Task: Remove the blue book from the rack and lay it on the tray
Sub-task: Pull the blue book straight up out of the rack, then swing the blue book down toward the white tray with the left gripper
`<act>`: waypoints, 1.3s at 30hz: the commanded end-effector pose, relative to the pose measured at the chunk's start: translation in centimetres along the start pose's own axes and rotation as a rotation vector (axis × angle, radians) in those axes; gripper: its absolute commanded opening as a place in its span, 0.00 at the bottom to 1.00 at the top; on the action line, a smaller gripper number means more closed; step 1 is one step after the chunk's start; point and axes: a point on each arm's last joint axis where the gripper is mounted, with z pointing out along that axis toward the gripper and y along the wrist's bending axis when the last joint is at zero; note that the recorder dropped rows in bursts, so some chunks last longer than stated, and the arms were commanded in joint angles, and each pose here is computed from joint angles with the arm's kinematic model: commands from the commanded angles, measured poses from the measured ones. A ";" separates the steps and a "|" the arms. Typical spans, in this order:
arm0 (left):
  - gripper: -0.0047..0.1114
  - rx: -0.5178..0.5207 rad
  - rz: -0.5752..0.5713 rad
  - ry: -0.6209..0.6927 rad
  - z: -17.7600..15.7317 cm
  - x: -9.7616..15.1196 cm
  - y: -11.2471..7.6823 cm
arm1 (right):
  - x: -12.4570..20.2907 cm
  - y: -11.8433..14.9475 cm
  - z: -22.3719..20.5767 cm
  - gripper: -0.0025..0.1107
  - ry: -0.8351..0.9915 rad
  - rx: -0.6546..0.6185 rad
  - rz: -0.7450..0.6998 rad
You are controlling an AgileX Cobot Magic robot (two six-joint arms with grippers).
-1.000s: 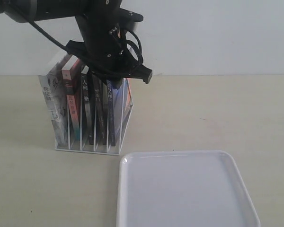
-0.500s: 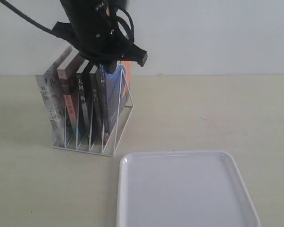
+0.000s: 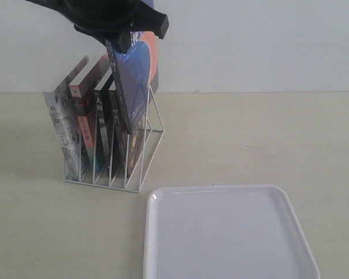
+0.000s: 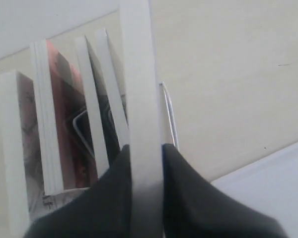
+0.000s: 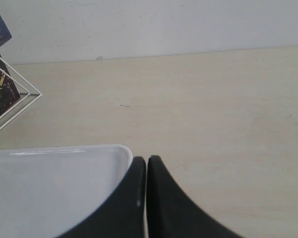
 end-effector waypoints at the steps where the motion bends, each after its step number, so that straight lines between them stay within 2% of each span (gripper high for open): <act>1: 0.08 -0.011 0.013 -0.088 -3.1 -0.4 1.0 | -0.1 0.0 0.0 0.02 -0.015 0.006 -0.002; 20: 0.08 0.056 -0.077 -0.301 -13.1 0.7 4.0 | -0.1 0.0 0.0 0.02 -0.015 0.006 -0.002; 23: 0.08 0.162 -0.124 -0.391 -15.7 1.0 4.1 | -0.1 0.0 0.0 0.02 -0.015 0.006 -0.002; 29: 0.08 0.243 -0.180 -0.435 -18.2 1.8 4.4 | -0.1 0.0 0.0 0.02 -0.015 0.006 -0.002; 34: 0.08 0.319 -0.206 -0.422 -18.2 1.9 3.8 | -0.2 0.0 0.0 0.02 -0.017 0.007 -0.002; 39: 0.08 0.412 -0.274 -0.508 -18.2 2.4 3.4 | -0.2 0.0 0.0 0.02 -0.017 0.007 -0.002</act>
